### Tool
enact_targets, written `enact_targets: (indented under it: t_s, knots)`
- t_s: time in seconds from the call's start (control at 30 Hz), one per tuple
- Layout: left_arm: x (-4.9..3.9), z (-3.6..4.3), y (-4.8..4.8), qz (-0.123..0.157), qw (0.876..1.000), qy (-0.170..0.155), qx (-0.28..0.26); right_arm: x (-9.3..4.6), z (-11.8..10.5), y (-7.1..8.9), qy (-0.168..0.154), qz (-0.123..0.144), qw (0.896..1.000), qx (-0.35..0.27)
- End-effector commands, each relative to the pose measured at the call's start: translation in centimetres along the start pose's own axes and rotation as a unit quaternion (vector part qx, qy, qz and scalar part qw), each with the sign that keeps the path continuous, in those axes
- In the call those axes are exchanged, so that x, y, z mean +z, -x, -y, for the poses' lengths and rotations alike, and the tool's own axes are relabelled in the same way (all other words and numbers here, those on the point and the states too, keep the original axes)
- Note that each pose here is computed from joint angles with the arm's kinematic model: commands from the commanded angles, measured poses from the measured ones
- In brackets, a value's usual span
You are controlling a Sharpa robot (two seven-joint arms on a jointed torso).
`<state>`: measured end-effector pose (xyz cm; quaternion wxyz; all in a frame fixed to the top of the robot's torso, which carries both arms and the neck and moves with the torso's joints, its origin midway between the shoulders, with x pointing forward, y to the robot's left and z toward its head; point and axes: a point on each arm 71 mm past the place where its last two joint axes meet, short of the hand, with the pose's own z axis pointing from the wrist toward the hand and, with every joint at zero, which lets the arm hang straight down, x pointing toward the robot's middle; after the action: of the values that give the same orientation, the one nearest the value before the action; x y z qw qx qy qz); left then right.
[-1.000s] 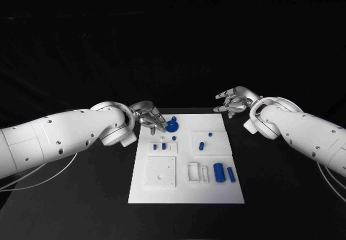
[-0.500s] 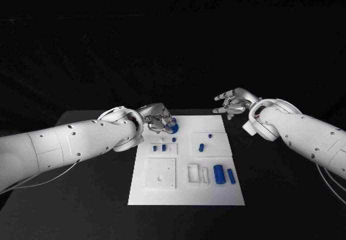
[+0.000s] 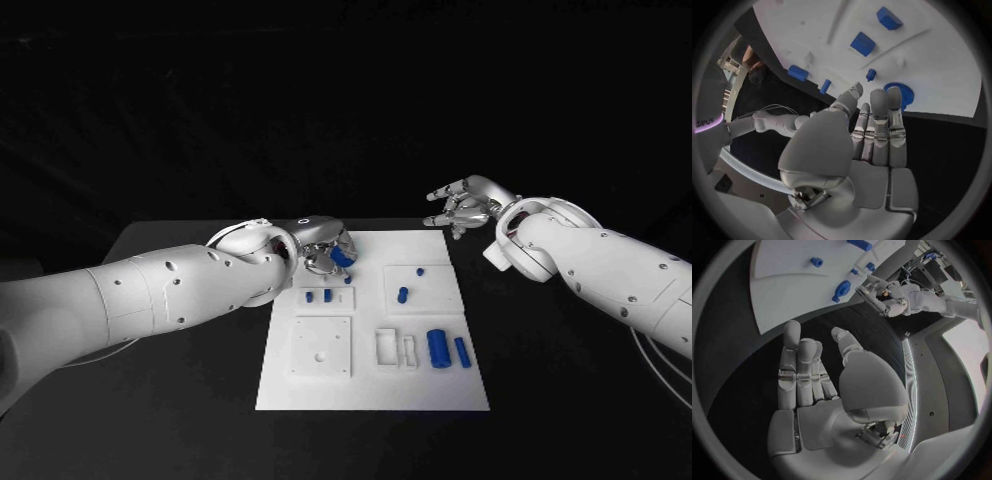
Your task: Assemble the parts on the task board
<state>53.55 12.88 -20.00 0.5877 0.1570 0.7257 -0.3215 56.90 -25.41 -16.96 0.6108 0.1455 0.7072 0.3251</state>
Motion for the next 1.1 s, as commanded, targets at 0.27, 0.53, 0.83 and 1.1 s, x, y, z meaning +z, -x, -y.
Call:
enact_targets:
  t_s: [0.27,0.53,0.83,1.1]
  knots:
    - [0.36,-0.02,-0.69,-0.011,0.999,-0.019,0.044,0.0,-0.2,-0.1,0.009,-0.001,1.0,0.002]
    - [0.6,0.11,-0.91,-0.018,0.998,-0.022,0.047,0.0,-0.2,0.0,0.009,-0.001,1.0,0.004]
    - [0.77,0.11,-1.4,-0.028,0.998,-0.021,0.046,0.0,-0.3,-0.1,0.01,-0.002,1.0,0.005]
    - [0.91,0.04,-1.86,-0.038,0.998,-0.018,0.044,0.0,-0.3,-0.1,0.01,-0.002,1.0,0.005]
